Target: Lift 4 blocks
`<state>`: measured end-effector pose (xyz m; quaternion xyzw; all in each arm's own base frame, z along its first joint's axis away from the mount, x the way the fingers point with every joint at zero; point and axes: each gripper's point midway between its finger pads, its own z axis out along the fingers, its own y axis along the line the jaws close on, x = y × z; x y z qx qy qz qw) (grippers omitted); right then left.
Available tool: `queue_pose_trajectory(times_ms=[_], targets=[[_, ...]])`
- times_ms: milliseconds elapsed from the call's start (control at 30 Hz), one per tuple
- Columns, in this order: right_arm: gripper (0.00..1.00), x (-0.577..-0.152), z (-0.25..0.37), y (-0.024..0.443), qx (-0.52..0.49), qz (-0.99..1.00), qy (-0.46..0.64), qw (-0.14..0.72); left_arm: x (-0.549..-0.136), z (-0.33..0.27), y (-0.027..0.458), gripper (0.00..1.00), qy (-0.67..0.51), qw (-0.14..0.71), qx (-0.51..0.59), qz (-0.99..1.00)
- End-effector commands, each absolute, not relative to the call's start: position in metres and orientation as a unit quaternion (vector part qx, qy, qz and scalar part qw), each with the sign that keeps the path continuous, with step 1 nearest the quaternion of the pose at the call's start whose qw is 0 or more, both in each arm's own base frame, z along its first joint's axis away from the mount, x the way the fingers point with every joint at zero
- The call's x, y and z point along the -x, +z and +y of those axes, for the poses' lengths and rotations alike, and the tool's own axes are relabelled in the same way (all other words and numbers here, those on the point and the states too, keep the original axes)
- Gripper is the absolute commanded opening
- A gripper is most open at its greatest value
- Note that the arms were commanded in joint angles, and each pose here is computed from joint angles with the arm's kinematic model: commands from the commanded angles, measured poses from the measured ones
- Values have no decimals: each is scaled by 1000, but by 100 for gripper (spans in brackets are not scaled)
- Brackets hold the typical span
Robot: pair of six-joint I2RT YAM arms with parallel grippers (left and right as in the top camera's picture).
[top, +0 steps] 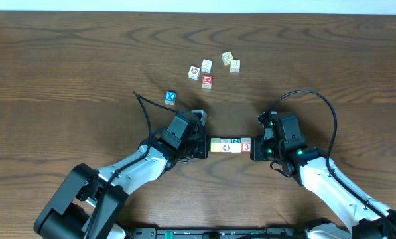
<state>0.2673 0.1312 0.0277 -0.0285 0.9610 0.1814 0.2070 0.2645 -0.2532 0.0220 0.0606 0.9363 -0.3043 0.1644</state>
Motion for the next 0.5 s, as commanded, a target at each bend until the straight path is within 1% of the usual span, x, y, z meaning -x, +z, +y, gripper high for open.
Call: queue_pose_trajectory(times_ms=[0, 467], targets=[[1, -261, 167, 50, 78, 942, 257, 201, -267, -281, 57, 7, -363, 174, -96, 910], [1, -258, 166, 48, 84, 944, 255, 195, -267, -282, 59, 7, -362, 174, -99, 910]])
